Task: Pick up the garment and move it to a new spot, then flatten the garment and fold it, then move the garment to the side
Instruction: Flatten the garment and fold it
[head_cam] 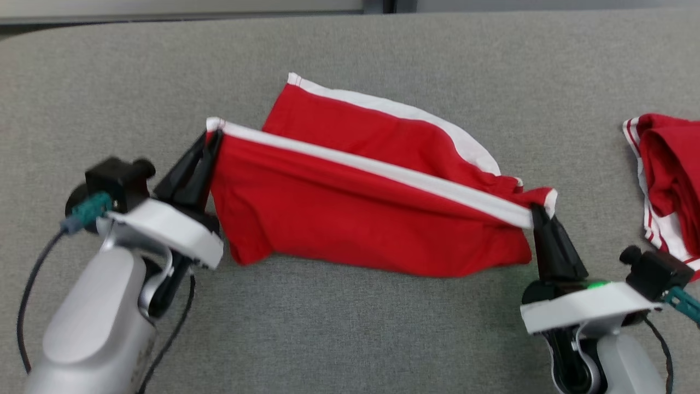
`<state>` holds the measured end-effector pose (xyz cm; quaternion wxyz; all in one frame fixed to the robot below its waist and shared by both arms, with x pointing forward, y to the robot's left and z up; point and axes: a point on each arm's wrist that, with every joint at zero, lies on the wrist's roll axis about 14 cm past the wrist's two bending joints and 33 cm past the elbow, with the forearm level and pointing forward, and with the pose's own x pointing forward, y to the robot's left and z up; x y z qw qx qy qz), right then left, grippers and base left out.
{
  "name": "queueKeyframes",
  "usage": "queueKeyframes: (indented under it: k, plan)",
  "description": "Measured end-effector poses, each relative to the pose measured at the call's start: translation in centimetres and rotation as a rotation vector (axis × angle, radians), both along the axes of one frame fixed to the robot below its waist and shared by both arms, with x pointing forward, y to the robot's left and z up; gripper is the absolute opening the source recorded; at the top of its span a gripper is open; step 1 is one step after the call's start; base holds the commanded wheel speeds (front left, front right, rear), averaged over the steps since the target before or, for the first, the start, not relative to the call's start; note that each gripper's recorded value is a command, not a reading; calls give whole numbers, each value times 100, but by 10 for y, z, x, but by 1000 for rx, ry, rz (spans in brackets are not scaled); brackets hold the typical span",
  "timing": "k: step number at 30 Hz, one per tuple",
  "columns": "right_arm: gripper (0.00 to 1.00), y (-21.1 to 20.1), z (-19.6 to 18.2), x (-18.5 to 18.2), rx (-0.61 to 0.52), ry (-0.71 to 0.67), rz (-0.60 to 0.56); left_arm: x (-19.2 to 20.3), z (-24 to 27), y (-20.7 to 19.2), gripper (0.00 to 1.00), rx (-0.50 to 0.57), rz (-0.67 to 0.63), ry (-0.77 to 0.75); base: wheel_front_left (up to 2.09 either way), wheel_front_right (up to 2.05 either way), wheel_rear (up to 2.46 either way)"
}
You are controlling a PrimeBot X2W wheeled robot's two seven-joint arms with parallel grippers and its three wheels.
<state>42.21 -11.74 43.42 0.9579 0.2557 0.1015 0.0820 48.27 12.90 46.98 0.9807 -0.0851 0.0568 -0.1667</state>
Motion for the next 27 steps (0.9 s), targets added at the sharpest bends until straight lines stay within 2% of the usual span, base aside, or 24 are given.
queueKeyframes:
  k: [8,15,17,18,19,20,22,27]
  plan:
    - [0,-5,-27,55,38,4,-47,76,-33,-29,0,76,-126,95,0,0,0]
    - [0,-10,-35,72,49,4,-62,109,-63,-58,0,111,-205,162,0,0,0]
    - [38,-9,-39,74,44,11,-56,111,-74,-64,0,110,-218,194,0,0,0]
    - [100,-8,-40,75,45,11,-53,110,-80,-66,0,113,-226,213,0,0,0]
    - [100,-6,-40,76,42,9,-45,109,-85,-68,36,104,-227,233,0,0,0]
    - [100,-4,-39,76,36,6,-39,107,-89,-68,100,104,-228,246,0,0,0]
    - [100,0,-37,75,2,-9,-15,108,-88,-66,100,85,-217,237,0,0,0]
    - [100,2,-18,68,-103,-97,19,114,-76,-31,100,54,-94,174,0,0,0]
